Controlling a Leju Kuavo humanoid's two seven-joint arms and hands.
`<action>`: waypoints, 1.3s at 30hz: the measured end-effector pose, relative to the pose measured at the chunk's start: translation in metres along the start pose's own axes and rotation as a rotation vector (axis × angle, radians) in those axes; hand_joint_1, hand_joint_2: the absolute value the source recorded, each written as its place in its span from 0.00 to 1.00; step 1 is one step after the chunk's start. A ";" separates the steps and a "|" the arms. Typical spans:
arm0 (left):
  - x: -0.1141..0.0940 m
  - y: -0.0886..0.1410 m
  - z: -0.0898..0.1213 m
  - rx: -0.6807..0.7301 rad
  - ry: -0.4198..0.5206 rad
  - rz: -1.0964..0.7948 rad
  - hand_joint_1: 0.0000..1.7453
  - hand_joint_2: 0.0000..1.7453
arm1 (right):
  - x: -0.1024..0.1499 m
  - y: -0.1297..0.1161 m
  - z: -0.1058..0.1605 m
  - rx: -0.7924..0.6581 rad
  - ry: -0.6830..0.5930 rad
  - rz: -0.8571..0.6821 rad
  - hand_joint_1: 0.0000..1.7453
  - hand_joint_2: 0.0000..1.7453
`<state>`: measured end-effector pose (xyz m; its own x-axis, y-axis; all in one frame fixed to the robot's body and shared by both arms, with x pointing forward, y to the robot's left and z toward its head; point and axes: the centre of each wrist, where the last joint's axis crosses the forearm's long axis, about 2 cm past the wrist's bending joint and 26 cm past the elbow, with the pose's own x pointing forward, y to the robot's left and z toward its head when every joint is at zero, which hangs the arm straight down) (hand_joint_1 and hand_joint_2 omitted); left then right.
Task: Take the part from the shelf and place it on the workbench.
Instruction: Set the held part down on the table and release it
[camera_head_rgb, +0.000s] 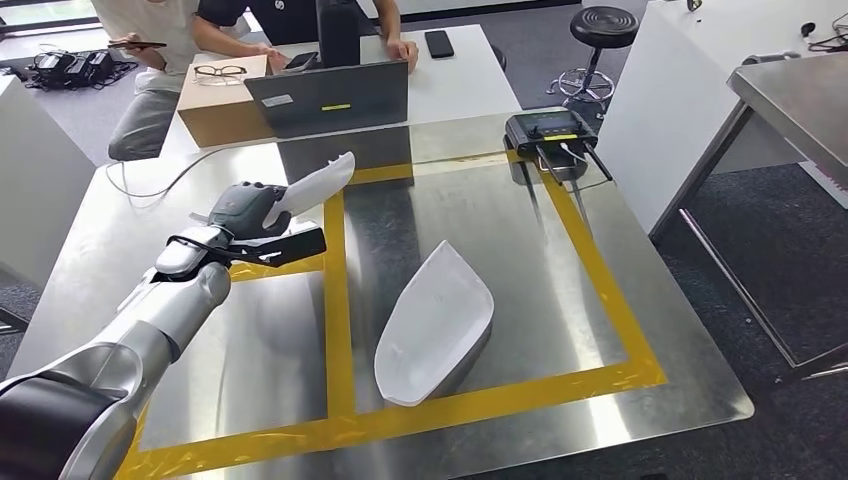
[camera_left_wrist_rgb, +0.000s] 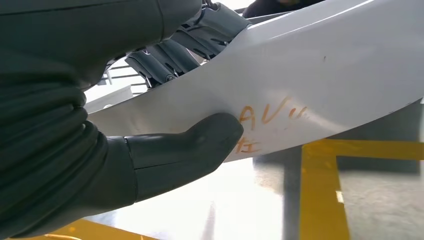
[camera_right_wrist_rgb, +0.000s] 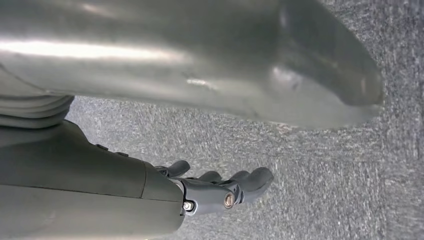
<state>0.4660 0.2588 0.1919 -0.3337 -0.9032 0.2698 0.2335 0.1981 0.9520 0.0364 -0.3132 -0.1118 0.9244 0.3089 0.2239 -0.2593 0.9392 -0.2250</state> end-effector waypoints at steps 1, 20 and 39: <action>0.000 -0.001 0.000 -0.004 -0.012 0.011 1.00 1.00 | 0.000 0.000 0.000 0.000 0.000 0.000 0.00 0.00; -0.001 0.008 -0.001 0.062 -0.123 0.075 0.00 0.75 | -0.001 0.000 0.000 0.005 0.013 -0.007 0.00 0.00; 0.018 0.009 -0.007 0.186 -0.097 -0.013 0.00 1.00 | 0.000 0.002 0.000 0.006 0.017 -0.016 0.00 0.00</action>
<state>0.4687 0.2421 0.2042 -0.4239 -0.8671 0.2617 0.0592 0.2618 0.9633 0.0359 -0.3117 -0.1119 0.9331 0.2910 0.2114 -0.2458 0.9449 -0.2160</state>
